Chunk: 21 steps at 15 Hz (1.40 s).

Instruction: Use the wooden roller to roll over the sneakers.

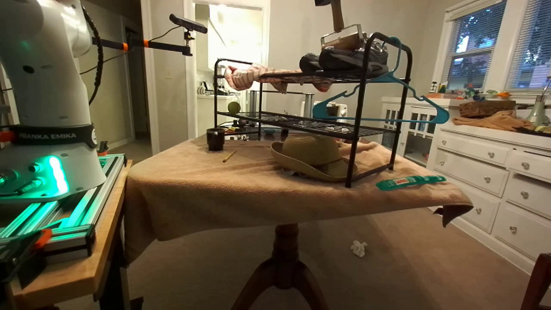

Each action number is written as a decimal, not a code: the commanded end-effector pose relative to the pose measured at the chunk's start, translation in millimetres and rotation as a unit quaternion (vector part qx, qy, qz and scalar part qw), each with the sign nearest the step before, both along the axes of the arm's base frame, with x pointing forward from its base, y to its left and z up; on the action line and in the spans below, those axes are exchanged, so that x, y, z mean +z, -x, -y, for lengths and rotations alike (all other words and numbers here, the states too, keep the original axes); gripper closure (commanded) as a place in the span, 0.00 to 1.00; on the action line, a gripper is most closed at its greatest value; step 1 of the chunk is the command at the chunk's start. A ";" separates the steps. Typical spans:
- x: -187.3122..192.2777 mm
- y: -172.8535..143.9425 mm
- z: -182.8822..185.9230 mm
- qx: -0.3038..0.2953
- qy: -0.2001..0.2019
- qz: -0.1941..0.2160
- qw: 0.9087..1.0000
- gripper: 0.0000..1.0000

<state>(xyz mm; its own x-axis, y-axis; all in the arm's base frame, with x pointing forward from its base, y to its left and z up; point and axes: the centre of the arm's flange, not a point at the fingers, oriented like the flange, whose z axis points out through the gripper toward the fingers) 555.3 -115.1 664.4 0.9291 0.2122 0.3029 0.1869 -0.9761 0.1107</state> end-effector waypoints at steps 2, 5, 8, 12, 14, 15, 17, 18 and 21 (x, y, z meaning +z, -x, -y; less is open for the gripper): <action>-19.7 -8.7 -10.1 -0.009 -0.037 0.060 0.997 0.65; -24.6 -14.3 -9.7 -0.028 -0.063 0.112 0.991 0.65; -26.9 -18.7 -5.4 -0.051 -0.074 0.159 0.983 0.65; -34.6 -19.8 -2.8 -0.066 -0.080 0.196 0.975 0.65; -36.0 -17.1 -3.2 -0.065 -0.081 0.202 0.974 0.65; -33.6 -14.3 -4.2 -0.063 -0.079 0.199 0.975 0.65; -22.2 -4.4 -8.7 -0.053 -0.067 0.186 0.979 0.65; -14.3 1.9 -12.1 -0.048 -0.061 0.183 0.980 0.65; 10.7 19.5 -21.5 -0.033 -0.061 0.205 0.976 0.65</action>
<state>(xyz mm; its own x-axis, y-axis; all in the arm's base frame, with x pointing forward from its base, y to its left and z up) 565.2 -107.2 650.7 0.7538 0.0681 0.6536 0.0623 -0.9975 0.0322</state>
